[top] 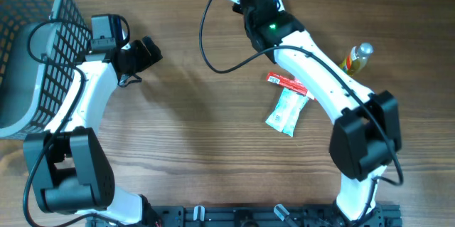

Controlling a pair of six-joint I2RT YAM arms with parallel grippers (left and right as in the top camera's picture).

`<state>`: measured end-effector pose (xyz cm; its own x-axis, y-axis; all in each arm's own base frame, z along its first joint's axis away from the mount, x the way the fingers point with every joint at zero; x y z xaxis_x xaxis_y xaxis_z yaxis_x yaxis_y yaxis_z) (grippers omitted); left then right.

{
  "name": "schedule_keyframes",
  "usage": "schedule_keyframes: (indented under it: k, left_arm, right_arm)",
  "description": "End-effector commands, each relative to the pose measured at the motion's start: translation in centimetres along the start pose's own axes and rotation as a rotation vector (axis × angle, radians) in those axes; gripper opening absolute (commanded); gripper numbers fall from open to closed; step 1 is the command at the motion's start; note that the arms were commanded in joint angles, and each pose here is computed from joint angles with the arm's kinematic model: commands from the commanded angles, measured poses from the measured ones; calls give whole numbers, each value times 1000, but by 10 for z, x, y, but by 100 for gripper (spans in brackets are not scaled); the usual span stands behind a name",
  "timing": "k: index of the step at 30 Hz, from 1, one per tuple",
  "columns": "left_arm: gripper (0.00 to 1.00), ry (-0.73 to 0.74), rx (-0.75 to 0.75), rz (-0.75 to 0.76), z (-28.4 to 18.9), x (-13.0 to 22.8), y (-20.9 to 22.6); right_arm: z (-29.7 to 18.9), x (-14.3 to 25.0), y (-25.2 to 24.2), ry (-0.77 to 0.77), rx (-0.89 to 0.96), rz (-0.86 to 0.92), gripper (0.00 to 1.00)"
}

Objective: Scan the item barcode
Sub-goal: 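Lift the gloves pack up to the scanner with the right gripper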

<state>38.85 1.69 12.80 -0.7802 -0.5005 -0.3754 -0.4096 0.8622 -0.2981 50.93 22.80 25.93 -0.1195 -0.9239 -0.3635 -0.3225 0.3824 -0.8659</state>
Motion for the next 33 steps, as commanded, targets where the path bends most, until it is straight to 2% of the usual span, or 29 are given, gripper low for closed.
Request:
schedule_keyframes:
  k: [1,5,8,16,21,24,26,29,33]
  left_arm:
    - [100,-16,-1,5,-3,-4,0]
    - [100,-16,-2,5,-3,-4,0]
    - [100,-16,-2,5,-3,-4,0]
    - [100,-16,-1,5,-3,-4,0]
    - [100,-16,-2,5,-3,-4,0]
    - [100,-16,-2,5,-3,-4,0]
    - [100,-16,-2,5,-3,-4,0]
    - [100,-16,-1,6,-3,-4,0]
    - [100,-16,-1,5,-3,-4,0]
  right_arm:
    - [32,19,11,67,58,-46,4]
    - [53,20,22,54,130,-5,4]
    - [65,26,39,69,115,3,4]
    - [59,24,73,92,-13,152,4]
    - [54,31,109,121,-215,330,4]
    - [53,33,114,136,-243,370,5]
    - [54,36,108,143,-218,372,4]
    - [46,35,73,121,-159,440,4]
    - [-3,18,14,59,-161,623,4]
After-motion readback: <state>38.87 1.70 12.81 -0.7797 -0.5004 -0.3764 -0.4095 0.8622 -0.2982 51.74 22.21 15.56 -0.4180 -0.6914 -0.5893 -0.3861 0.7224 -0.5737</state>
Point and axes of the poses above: each gripper's point midway between its finger pads, its own z axis out along the fingers, its own y axis along the line the jaws close on, x = y × z, the point moved 5 cm from there along -z, back along the fingers, and after that the axes turned 1 degree about z, right-handed, at the moved point
